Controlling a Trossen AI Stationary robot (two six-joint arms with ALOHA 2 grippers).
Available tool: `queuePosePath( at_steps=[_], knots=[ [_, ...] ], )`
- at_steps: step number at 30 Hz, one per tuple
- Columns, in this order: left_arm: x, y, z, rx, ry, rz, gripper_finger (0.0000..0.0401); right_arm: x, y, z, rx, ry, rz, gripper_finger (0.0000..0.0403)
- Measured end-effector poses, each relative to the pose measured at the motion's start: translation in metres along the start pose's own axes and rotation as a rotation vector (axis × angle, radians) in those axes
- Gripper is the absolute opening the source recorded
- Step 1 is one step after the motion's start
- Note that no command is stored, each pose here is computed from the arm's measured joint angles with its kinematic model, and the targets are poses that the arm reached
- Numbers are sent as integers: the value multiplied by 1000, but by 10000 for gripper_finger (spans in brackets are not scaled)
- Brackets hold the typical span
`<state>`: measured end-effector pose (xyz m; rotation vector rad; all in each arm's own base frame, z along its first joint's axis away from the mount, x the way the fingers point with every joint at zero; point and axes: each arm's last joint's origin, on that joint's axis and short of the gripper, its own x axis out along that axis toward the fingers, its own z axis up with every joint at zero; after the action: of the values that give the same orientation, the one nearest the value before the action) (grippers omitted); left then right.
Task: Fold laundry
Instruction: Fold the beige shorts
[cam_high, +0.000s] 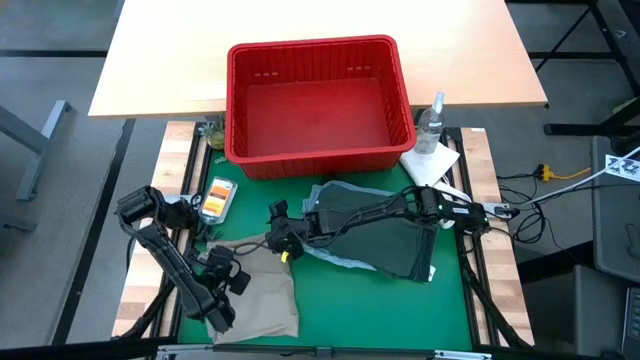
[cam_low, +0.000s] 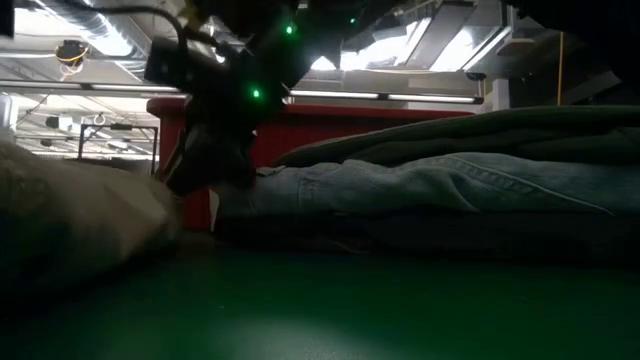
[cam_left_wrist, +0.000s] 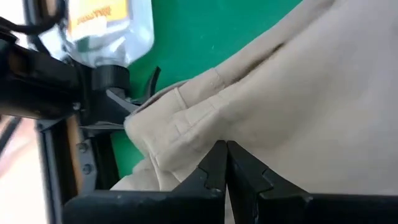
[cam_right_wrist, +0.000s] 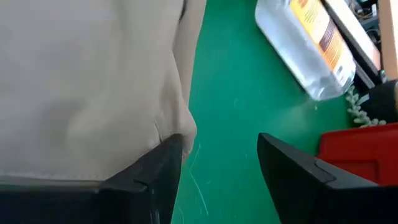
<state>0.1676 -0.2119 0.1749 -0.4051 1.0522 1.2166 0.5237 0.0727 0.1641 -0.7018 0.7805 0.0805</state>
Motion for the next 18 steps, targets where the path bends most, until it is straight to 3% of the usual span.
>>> queuePosePath(
  at_steps=[10,18],
  knots=[
    [32,11,-6,-13,60,122,2,15,-5,-15,20,48,13,211],
    [16,9,-2,-17,64,137,2,12,-7,-13,9,55,12,211]
  ],
)
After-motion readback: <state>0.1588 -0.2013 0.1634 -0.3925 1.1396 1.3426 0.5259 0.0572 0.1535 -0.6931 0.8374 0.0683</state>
